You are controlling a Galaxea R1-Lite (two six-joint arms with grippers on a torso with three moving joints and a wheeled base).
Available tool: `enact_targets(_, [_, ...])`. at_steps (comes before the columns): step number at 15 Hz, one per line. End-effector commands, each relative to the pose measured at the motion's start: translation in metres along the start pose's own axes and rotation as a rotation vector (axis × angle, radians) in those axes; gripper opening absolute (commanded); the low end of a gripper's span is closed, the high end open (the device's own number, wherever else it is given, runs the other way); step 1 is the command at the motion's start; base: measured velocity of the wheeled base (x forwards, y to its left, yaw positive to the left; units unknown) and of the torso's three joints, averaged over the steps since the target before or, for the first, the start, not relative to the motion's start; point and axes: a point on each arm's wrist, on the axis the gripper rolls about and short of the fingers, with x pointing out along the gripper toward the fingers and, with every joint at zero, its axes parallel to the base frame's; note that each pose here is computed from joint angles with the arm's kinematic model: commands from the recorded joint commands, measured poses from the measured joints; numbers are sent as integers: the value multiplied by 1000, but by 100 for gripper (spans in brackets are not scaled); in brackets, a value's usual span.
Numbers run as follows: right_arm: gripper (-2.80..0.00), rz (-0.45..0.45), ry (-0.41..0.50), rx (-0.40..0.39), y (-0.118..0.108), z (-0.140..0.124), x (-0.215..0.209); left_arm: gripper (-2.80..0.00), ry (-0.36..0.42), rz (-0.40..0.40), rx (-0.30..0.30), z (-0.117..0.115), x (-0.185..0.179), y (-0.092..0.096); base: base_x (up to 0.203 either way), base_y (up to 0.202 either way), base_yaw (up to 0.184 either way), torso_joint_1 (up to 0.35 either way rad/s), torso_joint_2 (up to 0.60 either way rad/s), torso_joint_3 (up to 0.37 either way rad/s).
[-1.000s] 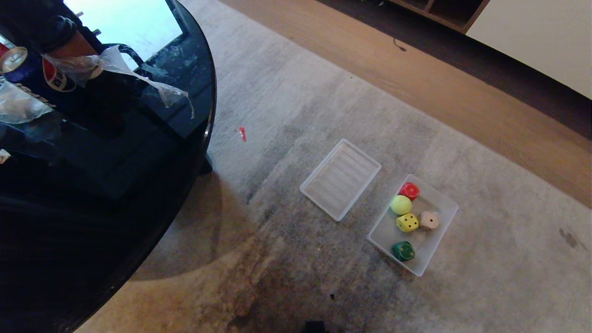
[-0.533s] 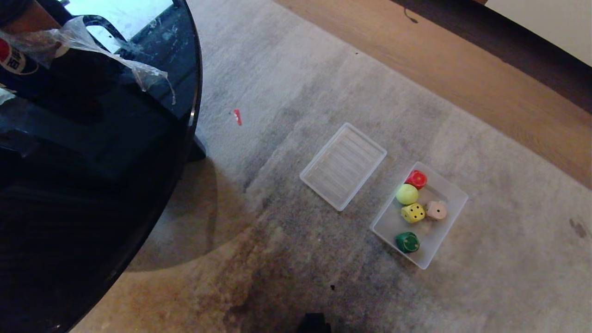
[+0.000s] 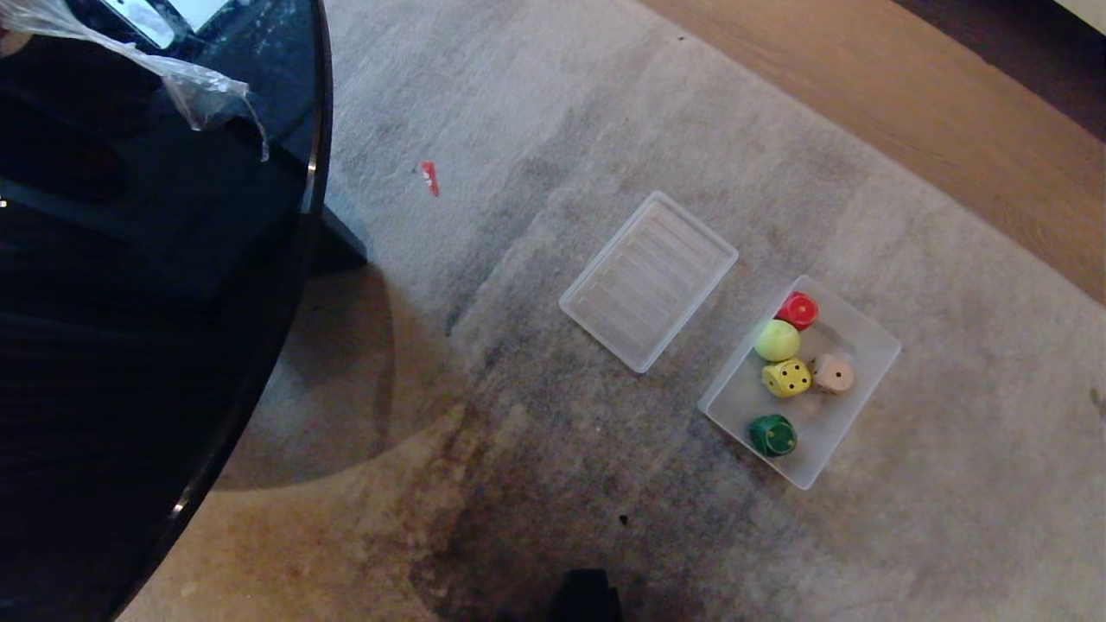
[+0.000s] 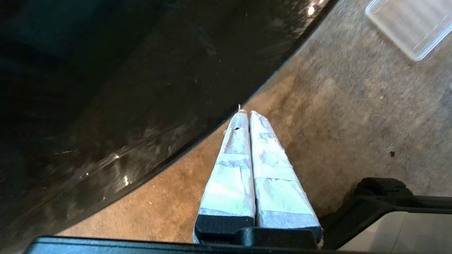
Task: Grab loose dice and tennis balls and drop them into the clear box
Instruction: Put the ball in the box
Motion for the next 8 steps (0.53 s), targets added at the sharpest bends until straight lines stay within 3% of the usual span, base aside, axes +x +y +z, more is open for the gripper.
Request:
enact_targets(1, [-280,1,3,-1,0,0,0,-280,1,1,-1,0,0,0,0,0,0,2,3,-198])
enact_targets(3, [-280,2,3,-1,0,0,0,-280,0,-1,1,0,0,0,0,0,0,2,2,-162])
enact_targets(8, [-280,-20,15,3,-1,10,-1,-280,0,1,1,0,0,0,0,0,0,0,0,-17])
